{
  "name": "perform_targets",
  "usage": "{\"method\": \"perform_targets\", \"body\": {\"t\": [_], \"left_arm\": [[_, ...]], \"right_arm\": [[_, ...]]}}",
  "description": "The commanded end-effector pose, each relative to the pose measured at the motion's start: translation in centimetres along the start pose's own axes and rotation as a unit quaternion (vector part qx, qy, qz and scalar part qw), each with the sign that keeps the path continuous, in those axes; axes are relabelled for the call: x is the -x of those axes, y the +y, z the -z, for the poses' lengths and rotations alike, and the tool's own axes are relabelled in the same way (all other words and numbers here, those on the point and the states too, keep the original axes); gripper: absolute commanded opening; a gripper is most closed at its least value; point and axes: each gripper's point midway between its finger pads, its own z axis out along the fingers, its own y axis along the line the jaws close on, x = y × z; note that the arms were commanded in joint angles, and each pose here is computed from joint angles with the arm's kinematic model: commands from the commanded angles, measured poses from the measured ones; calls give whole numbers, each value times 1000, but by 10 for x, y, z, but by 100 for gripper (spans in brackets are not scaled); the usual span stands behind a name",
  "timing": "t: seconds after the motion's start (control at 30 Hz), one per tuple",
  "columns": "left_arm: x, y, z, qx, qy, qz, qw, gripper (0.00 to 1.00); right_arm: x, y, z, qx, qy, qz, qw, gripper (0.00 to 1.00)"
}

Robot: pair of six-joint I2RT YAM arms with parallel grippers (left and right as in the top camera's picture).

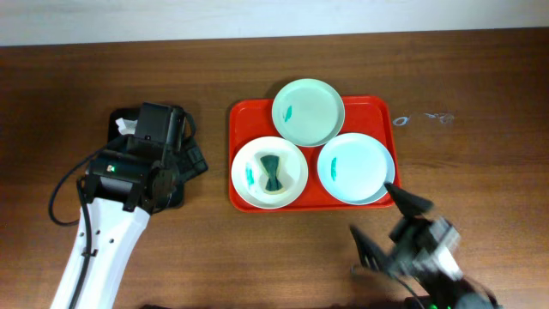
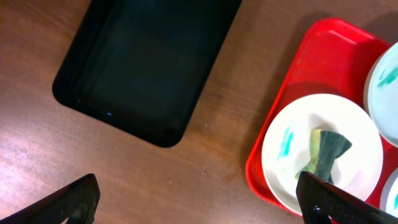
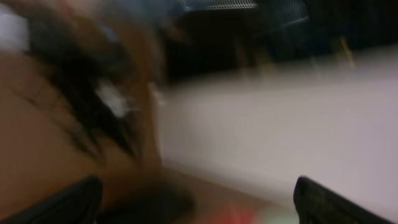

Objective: Clean dirty plates on tray and stack at the side

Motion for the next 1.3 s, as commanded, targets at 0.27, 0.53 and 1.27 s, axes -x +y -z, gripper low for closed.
{"method": "perform_targets", "body": {"t": [0.27, 0.53, 1.27], "left_arm": [[-1, 1, 2, -5, 0, -5, 1000, 99], [-4, -8, 3, -29, 11, -4, 1000, 99], [-5, -9, 1, -29, 15, -5, 999, 99]], "right_arm": [[158, -12, -32, -170, 30, 17, 985, 98], [42, -35, -45, -170, 439, -239, 849, 94], [-302, -112, -27, -209, 706, -263, 624, 54]]}}
